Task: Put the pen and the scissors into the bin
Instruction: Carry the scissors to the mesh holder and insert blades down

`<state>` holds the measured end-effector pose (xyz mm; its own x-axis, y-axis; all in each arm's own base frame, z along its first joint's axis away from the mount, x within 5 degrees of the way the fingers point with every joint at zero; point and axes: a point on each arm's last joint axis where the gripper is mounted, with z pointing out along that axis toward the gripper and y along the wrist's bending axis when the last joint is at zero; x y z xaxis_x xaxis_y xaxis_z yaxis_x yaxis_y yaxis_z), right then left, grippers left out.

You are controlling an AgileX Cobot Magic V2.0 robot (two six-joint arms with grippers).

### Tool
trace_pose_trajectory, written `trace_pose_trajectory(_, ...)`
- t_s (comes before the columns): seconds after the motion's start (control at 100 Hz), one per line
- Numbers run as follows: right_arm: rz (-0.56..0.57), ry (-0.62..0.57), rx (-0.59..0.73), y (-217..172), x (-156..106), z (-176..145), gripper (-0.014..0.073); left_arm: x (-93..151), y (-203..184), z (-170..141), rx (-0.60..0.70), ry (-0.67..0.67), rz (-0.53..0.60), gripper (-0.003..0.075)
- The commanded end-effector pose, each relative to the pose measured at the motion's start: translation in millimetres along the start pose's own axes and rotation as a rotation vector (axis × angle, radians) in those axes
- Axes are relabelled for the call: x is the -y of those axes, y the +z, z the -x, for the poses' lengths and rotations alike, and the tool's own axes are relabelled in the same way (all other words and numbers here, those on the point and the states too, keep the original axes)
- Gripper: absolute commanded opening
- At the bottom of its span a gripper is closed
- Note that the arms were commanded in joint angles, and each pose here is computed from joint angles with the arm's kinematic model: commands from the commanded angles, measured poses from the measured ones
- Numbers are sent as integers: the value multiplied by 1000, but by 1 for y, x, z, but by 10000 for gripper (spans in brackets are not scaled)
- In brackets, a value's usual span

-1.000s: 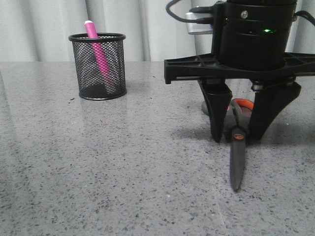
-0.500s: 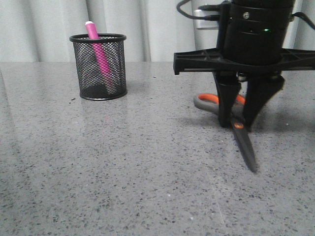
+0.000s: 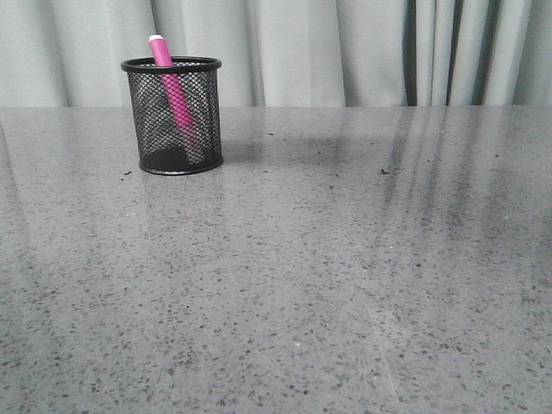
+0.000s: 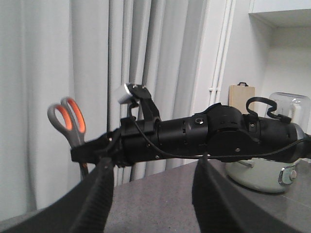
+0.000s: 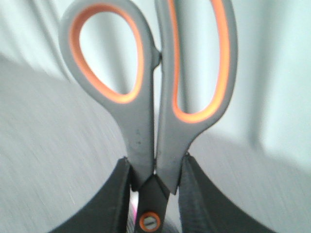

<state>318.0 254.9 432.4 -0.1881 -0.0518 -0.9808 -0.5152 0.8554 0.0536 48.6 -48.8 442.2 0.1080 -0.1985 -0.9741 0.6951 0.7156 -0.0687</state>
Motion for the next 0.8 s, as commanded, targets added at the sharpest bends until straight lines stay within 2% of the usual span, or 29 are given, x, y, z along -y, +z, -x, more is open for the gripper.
trace_pose_trajectory(0.0,88,-77,243,-10,-5,32,-69,0,-5,15,91,5,6,335)
trace_pose_trajectory(0.23,62,-95,96,40,2,-20,-69,2,-22,20,125,43,5,335)
trace_pose_trajectory(0.41,131,-103,68,62,-4,-60,-69,4,-32,20,119,66,-1,335)
trace_pose_trajectory(0.52,180,-106,82,71,-7,-78,-69,5,-35,20,119,67,-4,335)
trace_pose_trajectory(0.79,154,-111,-10,75,-4,-100,-68,6,-37,15,71,69,-19,334)
